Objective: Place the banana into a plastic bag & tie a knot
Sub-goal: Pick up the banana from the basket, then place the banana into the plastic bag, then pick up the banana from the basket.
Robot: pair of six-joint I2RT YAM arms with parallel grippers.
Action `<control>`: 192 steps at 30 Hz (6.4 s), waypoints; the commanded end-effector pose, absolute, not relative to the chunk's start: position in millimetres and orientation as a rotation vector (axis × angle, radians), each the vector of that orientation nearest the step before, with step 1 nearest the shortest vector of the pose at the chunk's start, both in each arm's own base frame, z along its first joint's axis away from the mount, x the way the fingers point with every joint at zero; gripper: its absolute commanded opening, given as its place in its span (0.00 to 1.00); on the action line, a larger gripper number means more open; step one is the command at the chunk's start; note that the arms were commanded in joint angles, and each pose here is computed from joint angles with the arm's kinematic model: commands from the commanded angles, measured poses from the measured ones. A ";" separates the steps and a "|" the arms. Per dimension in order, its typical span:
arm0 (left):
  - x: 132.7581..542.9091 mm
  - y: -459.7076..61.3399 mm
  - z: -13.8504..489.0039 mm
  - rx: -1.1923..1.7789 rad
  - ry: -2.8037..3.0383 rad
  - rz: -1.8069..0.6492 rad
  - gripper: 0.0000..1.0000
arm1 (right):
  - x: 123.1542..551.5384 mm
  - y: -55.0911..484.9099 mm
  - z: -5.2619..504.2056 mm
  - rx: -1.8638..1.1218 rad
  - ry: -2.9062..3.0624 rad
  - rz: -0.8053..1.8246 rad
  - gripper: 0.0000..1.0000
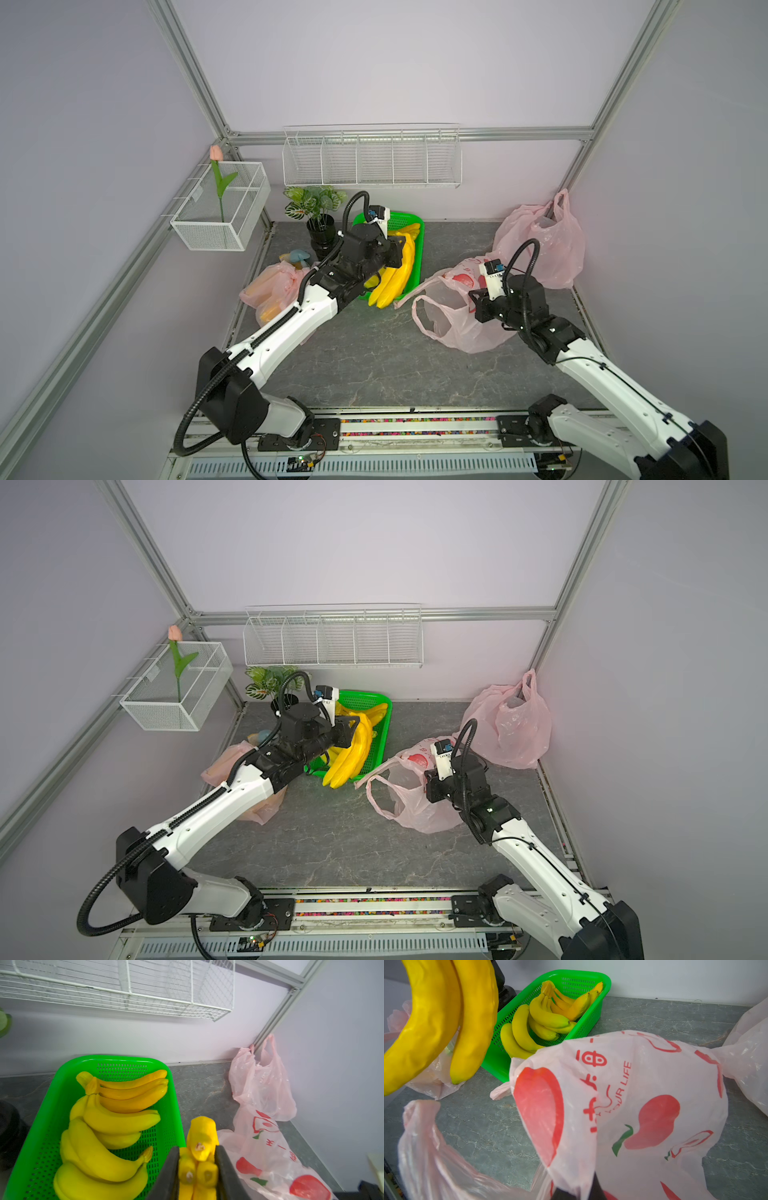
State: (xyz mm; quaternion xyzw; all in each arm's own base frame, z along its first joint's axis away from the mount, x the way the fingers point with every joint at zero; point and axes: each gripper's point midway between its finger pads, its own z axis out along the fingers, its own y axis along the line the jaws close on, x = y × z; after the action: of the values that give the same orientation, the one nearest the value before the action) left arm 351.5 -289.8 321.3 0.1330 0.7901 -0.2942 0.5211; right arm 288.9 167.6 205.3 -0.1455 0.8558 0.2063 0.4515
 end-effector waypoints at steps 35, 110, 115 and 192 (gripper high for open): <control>293.5 -374.7 244.2 0.579 1.728 -1.072 0.11 | 260.5 211.8 221.9 -0.512 2.021 0.885 0.07; 378.5 -295.4 251.9 0.006 2.133 -0.342 0.72 | 293.2 136.6 157.2 -0.095 2.203 0.749 0.07; 409.3 -242.5 225.8 -0.159 2.234 -0.153 0.70 | 292.2 136.6 155.5 -0.094 2.209 0.751 0.07; 388.3 -239.9 278.9 -0.187 2.091 -0.424 0.21 | 288.9 146.2 170.8 -0.157 2.209 0.779 0.06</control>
State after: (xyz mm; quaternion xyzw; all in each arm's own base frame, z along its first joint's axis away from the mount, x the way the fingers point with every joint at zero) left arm 400.2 -221.6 252.3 -0.1024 0.8737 -0.1347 0.4561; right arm 291.8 140.4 157.8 -0.0415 0.8746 0.2968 0.3811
